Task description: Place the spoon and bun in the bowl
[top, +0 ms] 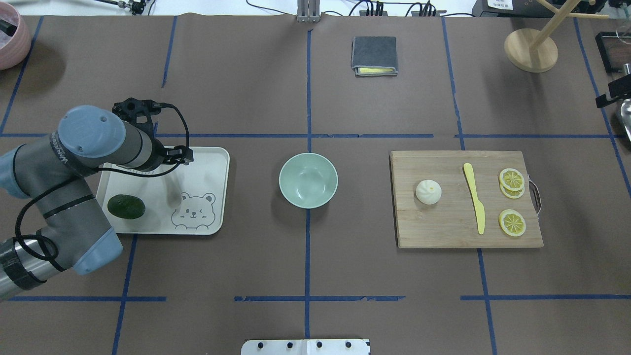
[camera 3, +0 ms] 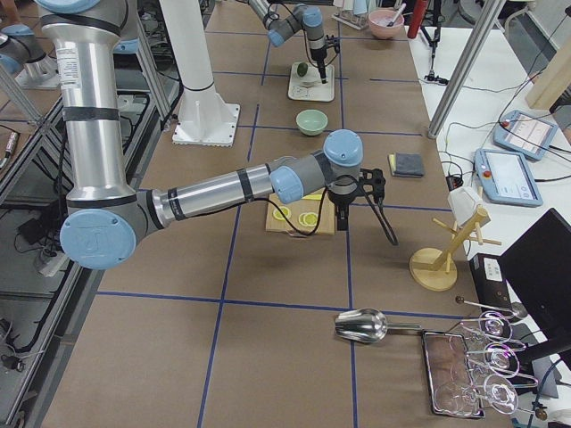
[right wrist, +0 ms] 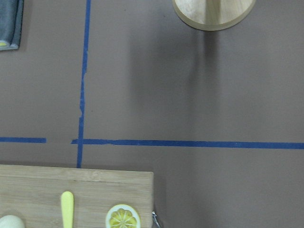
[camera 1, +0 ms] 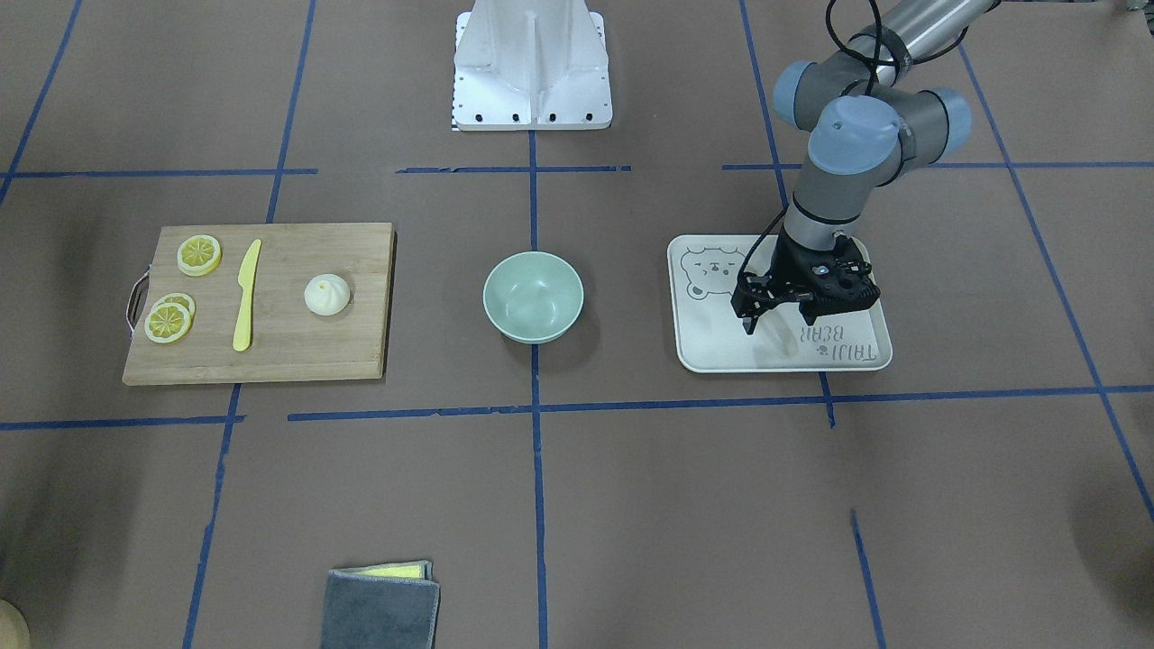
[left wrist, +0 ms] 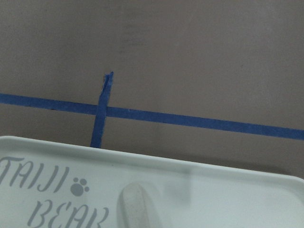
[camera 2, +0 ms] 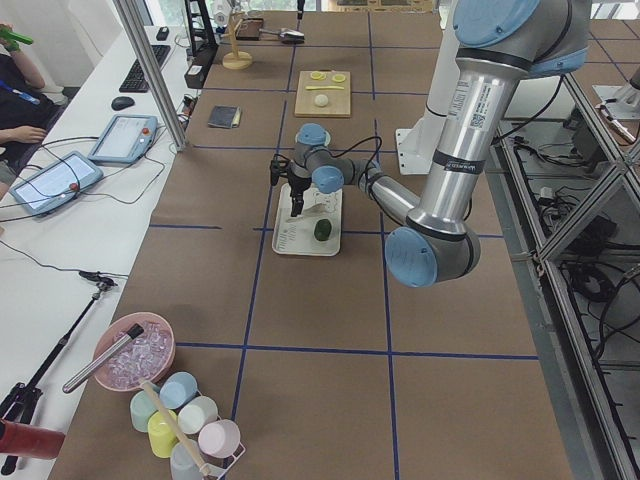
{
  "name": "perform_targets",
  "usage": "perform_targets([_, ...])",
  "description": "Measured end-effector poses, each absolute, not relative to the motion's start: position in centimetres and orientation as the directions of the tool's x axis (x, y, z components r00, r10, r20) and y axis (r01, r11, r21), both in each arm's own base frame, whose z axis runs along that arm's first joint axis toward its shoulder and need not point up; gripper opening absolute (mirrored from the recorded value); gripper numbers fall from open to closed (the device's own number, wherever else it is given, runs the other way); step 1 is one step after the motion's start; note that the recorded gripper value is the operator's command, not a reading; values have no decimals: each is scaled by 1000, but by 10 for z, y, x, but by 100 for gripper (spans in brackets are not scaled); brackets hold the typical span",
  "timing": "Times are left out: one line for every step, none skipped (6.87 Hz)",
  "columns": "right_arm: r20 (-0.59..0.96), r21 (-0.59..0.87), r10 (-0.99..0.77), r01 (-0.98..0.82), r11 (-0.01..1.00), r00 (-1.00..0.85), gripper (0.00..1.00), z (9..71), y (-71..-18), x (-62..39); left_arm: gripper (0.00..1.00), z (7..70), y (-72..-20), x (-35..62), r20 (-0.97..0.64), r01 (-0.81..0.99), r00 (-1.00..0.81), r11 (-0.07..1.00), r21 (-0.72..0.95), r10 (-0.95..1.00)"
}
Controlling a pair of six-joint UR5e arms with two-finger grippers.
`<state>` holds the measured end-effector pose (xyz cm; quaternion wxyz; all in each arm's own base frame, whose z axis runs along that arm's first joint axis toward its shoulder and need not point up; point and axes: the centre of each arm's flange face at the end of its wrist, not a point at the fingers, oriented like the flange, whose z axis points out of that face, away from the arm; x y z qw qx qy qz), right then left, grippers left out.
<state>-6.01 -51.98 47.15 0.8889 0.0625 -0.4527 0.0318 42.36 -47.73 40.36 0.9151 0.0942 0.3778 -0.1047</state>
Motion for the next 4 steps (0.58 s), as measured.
perform_targets([817,72,9,-117,991,576,100,454,-521,-76,88,409,-475,428,-705,256,699,962,91,-120])
perform_targets([822,65,13,-116,991,570,100,443,-521,-88,85,410,-474,430,-703,253,701,963,90,-118])
perform_targets([824,63,13,-114,992,567,100,436,-521,-96,82,410,-473,431,-703,251,701,964,90,-118])
perform_targets([825,64,11,-114,991,565,100,430,-521,-101,80,411,-471,433,-702,248,703,965,89,-116])
